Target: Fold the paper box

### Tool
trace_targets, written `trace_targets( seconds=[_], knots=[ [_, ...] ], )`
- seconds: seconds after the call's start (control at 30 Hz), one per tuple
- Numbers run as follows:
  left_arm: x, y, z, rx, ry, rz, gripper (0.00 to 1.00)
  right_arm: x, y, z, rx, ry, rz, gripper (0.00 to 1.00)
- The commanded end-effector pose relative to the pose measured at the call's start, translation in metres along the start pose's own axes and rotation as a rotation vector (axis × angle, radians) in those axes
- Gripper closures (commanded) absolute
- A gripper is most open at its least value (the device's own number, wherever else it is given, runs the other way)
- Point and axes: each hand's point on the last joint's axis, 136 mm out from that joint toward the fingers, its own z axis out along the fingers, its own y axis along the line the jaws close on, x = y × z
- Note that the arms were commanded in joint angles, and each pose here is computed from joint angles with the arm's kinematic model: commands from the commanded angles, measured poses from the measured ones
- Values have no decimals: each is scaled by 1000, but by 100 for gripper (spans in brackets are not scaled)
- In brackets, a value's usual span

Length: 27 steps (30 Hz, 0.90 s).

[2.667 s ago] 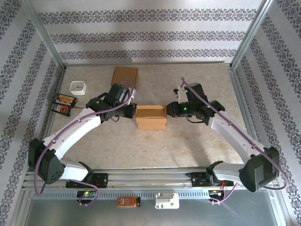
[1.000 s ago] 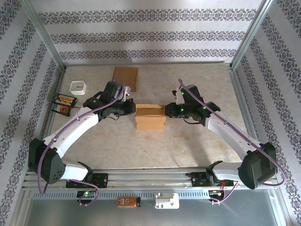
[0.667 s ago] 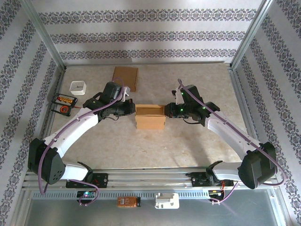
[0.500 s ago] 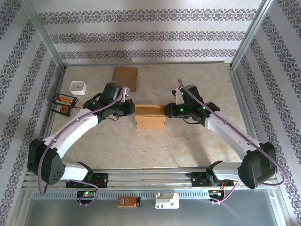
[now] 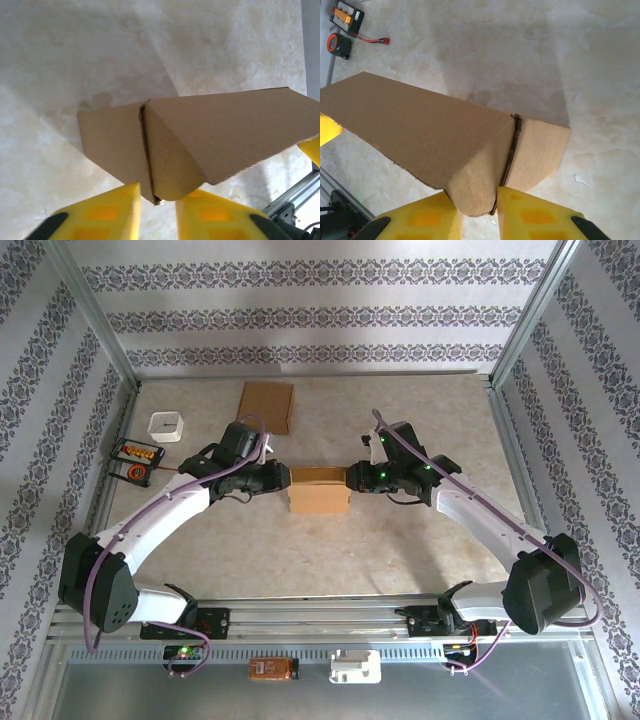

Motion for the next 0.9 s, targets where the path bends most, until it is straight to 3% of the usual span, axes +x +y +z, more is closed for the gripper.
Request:
trace_targets(
  seconds=[0.0,0.27,0.37,0.57,0.73,0.87],
  knots=[
    [1,4,-10,-12,-13,-8,71,-7,18,-12,-42,-14,-14,72],
    [-22,-15,-45,28,-170,47,48,-26,31,-41,-59,-106,-48,58],
    [-33,-18,-57,28,-242,49,46,-35,29,-50,-27,-157,-60,58],
    [-48,-29,-51,70,-270,21,51,-45,28,-44,-17,-175,-73,64],
    [-45,-30,-24,90,-186,-4,58,-43,23,-27,-5,-126,-70,66],
    [-38,-23,-13,74,-136,-19,70,-36,19,-19,-6,-97,-65,71]
  ],
)
